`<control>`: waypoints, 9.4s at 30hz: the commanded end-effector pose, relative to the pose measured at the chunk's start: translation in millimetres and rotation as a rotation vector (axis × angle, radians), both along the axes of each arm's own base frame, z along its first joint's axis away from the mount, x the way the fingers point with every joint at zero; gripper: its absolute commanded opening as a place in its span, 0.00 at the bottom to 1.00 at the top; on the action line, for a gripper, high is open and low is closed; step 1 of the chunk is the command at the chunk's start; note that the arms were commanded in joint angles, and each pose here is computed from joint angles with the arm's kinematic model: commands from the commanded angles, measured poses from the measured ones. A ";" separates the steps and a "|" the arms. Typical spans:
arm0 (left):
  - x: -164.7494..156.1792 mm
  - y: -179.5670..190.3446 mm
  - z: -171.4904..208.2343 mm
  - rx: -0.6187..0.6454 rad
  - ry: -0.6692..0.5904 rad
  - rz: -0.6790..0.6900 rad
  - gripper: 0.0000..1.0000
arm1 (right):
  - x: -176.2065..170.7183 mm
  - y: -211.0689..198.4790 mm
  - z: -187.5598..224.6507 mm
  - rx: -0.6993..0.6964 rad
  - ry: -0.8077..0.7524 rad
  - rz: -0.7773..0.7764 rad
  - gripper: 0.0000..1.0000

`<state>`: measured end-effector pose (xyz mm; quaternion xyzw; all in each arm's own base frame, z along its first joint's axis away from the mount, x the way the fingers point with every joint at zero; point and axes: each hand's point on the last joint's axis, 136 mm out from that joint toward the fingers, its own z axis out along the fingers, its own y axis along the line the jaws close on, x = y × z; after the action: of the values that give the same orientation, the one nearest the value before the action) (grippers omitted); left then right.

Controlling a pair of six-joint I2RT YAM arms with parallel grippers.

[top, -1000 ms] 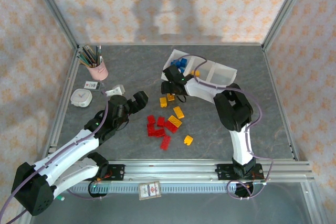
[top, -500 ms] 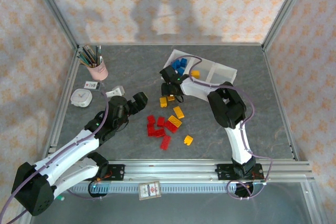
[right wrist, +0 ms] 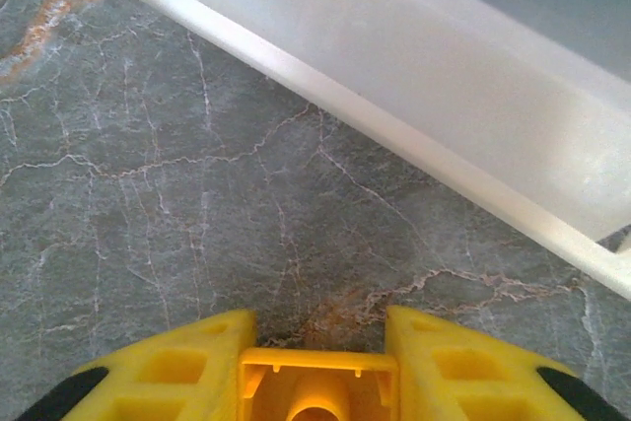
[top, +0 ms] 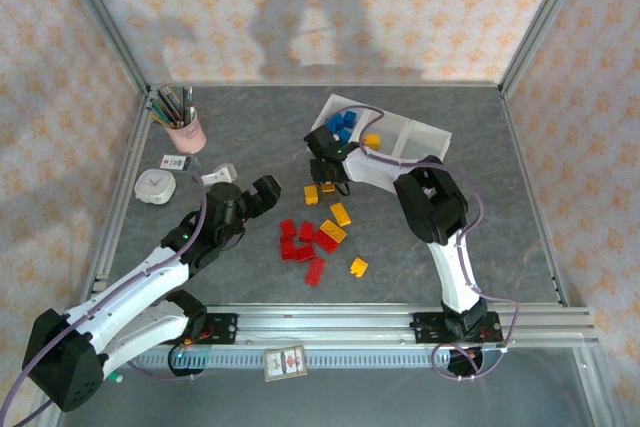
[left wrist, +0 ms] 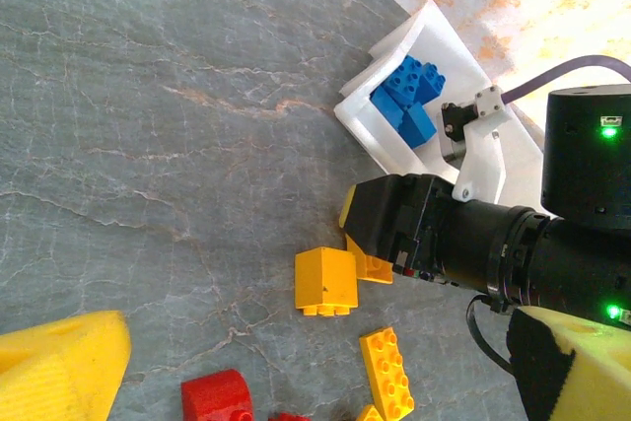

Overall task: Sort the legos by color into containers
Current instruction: Pick up the lego from the center of the table, then place the lego in the container, then pick up the lego from the center of the table, then place the lego in the container, then pick up the lego from the center of the table, then place the lego in the container.

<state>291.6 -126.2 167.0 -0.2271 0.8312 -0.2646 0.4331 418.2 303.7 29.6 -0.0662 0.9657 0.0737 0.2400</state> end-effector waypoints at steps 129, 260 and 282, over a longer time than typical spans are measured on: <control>1.4 -8.2 38.6 0.058 -0.048 -0.073 0.99 | 17.2 -87.4 130.5 0.089 -0.204 -0.260 0.31; 36.2 -45.3 13.3 -0.009 -0.050 -0.217 0.99 | 52.7 -125.0 106.1 -0.023 -0.251 -0.356 0.34; 56.8 -52.8 21.1 0.043 -0.061 -0.226 0.99 | 120.2 -151.1 109.1 -0.014 -0.268 -0.413 0.48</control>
<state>341.4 -180.0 169.3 -0.1218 0.8544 -0.2976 0.4082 541.9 153.6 107.2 0.1180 0.9272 -0.0018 0.3556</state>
